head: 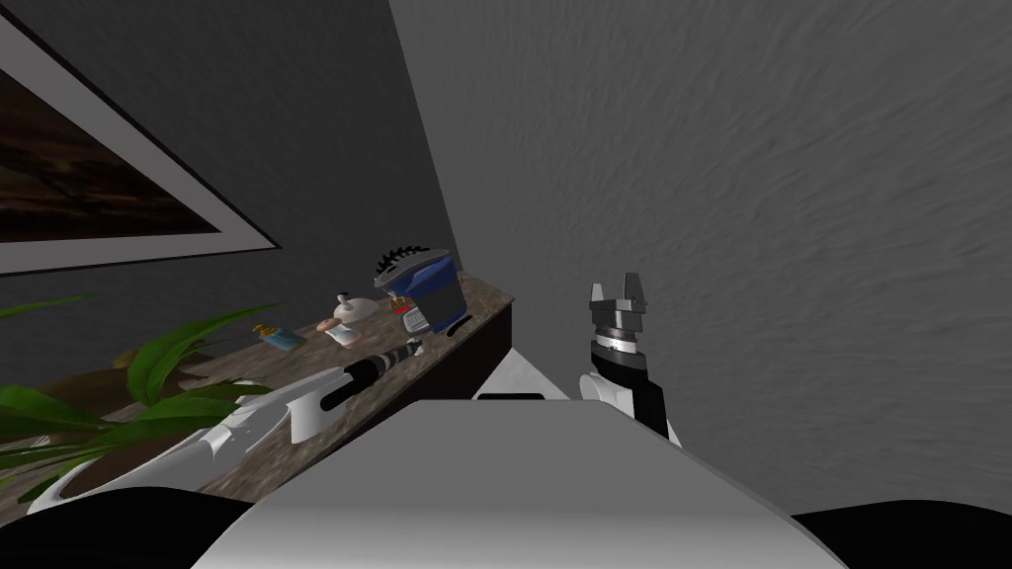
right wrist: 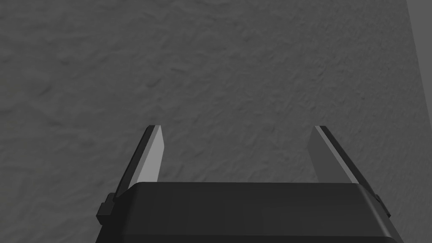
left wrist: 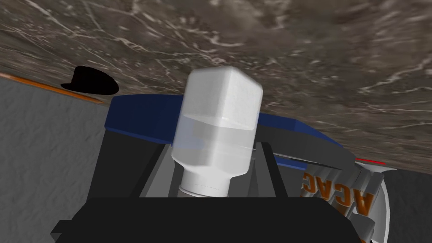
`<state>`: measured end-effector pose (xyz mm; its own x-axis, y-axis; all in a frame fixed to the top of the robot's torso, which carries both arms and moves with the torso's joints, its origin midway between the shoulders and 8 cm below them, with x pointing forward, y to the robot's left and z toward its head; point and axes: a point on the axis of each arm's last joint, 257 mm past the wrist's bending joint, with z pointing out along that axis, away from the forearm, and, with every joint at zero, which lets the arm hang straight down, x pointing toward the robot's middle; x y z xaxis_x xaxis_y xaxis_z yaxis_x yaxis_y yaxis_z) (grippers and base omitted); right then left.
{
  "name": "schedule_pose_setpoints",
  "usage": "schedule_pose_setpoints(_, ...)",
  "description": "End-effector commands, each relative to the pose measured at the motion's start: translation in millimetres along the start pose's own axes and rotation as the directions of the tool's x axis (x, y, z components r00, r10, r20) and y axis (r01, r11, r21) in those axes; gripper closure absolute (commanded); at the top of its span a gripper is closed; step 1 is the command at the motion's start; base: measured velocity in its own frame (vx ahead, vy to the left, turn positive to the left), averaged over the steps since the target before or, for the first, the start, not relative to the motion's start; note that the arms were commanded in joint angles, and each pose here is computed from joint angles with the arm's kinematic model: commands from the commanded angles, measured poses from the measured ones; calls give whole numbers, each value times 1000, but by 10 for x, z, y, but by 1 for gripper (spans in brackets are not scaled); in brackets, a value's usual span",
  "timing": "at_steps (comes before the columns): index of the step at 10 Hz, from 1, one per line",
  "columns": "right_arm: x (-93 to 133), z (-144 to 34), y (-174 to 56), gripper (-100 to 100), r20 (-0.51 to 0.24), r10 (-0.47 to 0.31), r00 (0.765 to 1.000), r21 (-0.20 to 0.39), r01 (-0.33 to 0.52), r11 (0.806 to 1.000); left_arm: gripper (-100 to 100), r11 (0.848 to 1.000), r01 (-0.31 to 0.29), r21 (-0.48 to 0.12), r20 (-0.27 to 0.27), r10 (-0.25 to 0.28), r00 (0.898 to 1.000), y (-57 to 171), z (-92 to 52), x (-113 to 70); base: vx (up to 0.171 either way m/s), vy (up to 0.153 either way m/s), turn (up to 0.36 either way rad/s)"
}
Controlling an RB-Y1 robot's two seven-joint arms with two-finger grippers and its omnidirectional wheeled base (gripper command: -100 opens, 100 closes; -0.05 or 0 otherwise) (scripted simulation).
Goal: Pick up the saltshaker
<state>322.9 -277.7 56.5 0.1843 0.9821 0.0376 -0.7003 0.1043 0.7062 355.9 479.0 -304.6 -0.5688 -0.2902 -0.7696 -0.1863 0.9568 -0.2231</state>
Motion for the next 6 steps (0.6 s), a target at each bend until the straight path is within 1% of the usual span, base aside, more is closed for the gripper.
schedule_pose_setpoints(1, 0, 0, 0, 0, 0, 0, 1000, 0, 0, 1000, 100, 1000, 0, 0, 0, 0, 1000, 0, 0, 0, 0, 0, 0)
schedule_pose_setpoints(2, 0, 0, 0, 0, 0, 0, 1000, 0, 0, 1000, 0, 1000, 0, 0, 0, 0, 1000, -2, 0, 0, 0, 0, 0)
schedule_pose_setpoints(3, 0, 0, 0, 0, 0, 0, 1000, 0, 0, 1000, 100, 1000, -7, 10, -3, 7, 1000, -69, -31, -47, -39, 6, 117)
schedule_pose_setpoints(4, 0, 0, 0, 0, 0, 0, 1000, 0, 0, 1000, 100, 1000, -11, 15, -5, 11, 1000, -108, -48, -71, -61, 9, 127)
schedule_pose_setpoints(5, 0, 0, 0, 0, 0, 0, 1000, 0, 0, 1000, 100, 1000, -10, 13, -4, 10, 1000, -89, -41, -67, -27, 4, 23)
schedule_pose_setpoints(6, 0, 0, 0, 0, 0, 0, 1000, 0, 0, 1000, 0, 1000, -10, 13, -4, 10, 1000, -92, -44, -69, -5, 0, -1)
